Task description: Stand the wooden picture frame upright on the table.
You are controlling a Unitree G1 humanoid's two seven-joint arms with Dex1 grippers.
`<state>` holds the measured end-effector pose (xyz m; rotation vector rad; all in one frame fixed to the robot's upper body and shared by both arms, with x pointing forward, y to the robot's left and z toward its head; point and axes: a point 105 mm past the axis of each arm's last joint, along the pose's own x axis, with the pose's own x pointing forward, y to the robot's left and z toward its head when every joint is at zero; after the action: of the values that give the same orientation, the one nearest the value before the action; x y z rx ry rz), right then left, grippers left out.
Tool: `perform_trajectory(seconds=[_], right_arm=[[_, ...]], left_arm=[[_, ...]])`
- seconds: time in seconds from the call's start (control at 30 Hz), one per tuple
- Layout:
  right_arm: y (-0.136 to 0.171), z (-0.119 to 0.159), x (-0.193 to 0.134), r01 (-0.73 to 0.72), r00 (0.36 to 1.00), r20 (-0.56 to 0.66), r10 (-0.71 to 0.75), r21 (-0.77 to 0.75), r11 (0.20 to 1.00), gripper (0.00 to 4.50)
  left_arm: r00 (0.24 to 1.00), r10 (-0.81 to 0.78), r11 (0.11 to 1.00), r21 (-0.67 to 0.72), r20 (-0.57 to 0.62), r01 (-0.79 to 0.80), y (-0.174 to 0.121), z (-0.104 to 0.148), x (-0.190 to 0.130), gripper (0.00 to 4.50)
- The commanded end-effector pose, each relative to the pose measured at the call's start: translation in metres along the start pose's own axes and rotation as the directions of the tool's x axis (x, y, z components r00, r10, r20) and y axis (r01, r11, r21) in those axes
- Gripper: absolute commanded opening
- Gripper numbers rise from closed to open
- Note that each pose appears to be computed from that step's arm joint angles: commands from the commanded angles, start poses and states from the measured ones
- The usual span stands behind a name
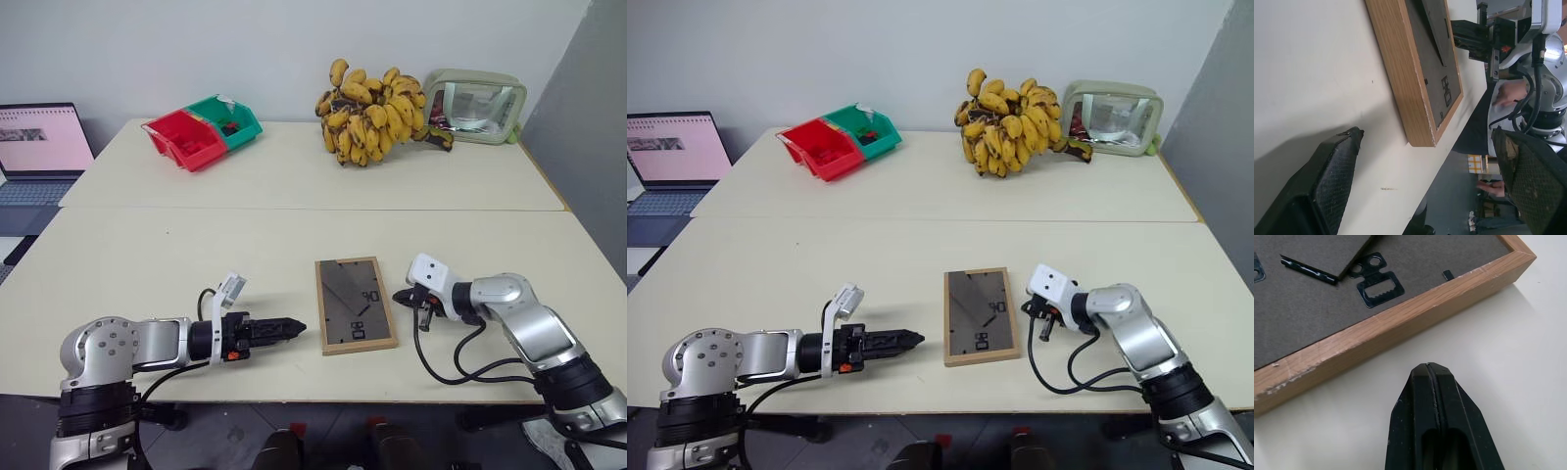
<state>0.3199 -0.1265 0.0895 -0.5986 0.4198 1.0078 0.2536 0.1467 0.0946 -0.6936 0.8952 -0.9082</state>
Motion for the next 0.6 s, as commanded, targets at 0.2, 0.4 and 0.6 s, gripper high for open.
perform_trajectory(seconds=[0.2, 0.4, 0.6], right_arm=[[0.020, 0.013, 0.009, -0.053, 0.998, 0.036, 0.053, -0.007, 0.999, 0.00], [0.030, 0.027, 0.020, -0.066, 0.995, 0.073, 0.066, 0.007, 0.998, 0.00], [0.033, 0.030, 0.023, -0.059, 0.995, 0.083, 0.057, 0.023, 0.998, 0.00]], left_arm=[[0.995, 0.090, 0.994, -0.054, -0.040, -0.092, 0.021, -0.019, 0.031, 4.48], [0.997, 0.020, 0.999, -0.036, -0.078, -0.023, 0.004, -0.025, 0.052, 4.48], [0.997, -0.015, 0.999, -0.036, -0.076, 0.012, -0.003, -0.029, 0.057, 4.48]])
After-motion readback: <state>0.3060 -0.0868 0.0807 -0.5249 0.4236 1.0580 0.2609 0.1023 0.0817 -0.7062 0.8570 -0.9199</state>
